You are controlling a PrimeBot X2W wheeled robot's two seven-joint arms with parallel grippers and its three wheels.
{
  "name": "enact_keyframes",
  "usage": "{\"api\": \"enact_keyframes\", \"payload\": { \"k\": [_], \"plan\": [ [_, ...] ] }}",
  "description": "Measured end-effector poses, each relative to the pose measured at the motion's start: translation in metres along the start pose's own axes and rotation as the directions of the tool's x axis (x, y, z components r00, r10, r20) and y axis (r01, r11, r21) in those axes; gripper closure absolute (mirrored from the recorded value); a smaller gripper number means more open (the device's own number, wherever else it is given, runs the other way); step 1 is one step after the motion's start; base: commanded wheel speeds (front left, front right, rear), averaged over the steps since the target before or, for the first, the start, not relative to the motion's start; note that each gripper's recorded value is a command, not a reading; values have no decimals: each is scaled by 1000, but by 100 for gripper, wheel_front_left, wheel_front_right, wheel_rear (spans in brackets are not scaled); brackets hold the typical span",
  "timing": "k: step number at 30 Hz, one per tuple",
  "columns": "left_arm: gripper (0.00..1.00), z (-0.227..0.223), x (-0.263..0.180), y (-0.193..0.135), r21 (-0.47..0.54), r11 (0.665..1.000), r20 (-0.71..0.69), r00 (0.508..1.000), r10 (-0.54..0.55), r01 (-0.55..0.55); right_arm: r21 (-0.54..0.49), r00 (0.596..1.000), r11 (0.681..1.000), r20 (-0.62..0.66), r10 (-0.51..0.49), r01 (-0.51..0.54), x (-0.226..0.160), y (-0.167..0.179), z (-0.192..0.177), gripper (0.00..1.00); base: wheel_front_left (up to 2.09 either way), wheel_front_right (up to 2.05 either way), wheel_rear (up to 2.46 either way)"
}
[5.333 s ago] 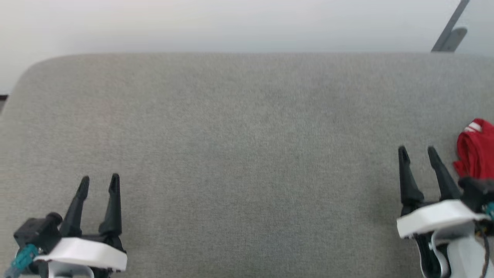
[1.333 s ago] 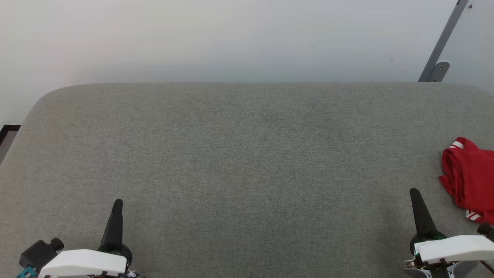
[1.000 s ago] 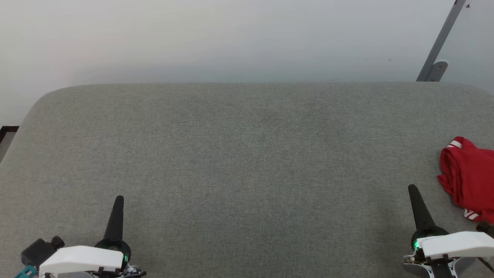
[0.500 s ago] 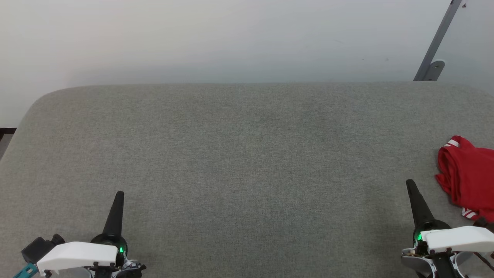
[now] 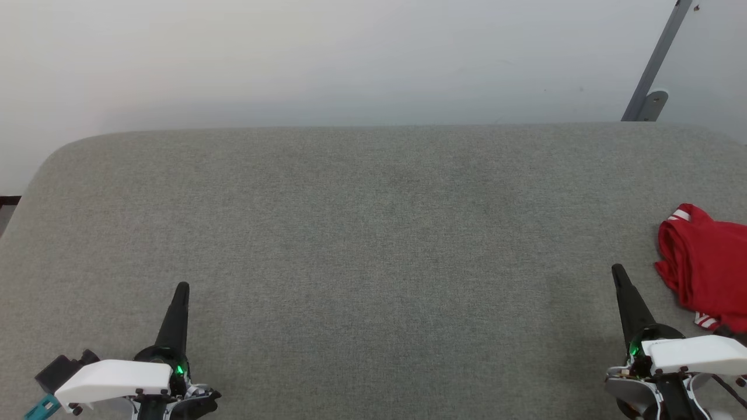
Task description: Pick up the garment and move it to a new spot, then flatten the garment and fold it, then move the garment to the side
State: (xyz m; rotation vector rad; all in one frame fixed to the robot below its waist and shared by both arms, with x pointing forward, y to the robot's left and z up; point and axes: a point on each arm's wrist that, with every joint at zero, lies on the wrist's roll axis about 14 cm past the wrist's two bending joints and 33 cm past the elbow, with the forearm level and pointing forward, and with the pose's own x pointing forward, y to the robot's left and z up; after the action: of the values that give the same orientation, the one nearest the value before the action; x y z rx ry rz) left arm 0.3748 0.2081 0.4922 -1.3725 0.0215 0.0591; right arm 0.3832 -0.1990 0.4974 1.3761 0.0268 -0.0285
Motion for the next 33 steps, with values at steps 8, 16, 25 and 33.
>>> {"api": "enact_keyframes", "payload": {
  "k": [8,16,25,33],
  "plan": [
    [100,-2,4,-5,-60,998,-6,1000,-14,14,56,1000,998,-3,3,-3,1,1,0,100,0,0,0],
    [100,-4,6,-7,-114,993,-14,1000,-21,19,110,1000,994,-1,15,-15,3,4,1,100,0,0,0],
    [100,-5,10,-12,-177,984,-20,999,-38,34,170,1000,985,1,23,-23,4,6,2,100,0,0,0],
    [100,-6,12,-14,-199,979,-24,999,-45,40,194,1000,980,1,31,-30,5,8,3,100,0,0,0]
  ]
}}
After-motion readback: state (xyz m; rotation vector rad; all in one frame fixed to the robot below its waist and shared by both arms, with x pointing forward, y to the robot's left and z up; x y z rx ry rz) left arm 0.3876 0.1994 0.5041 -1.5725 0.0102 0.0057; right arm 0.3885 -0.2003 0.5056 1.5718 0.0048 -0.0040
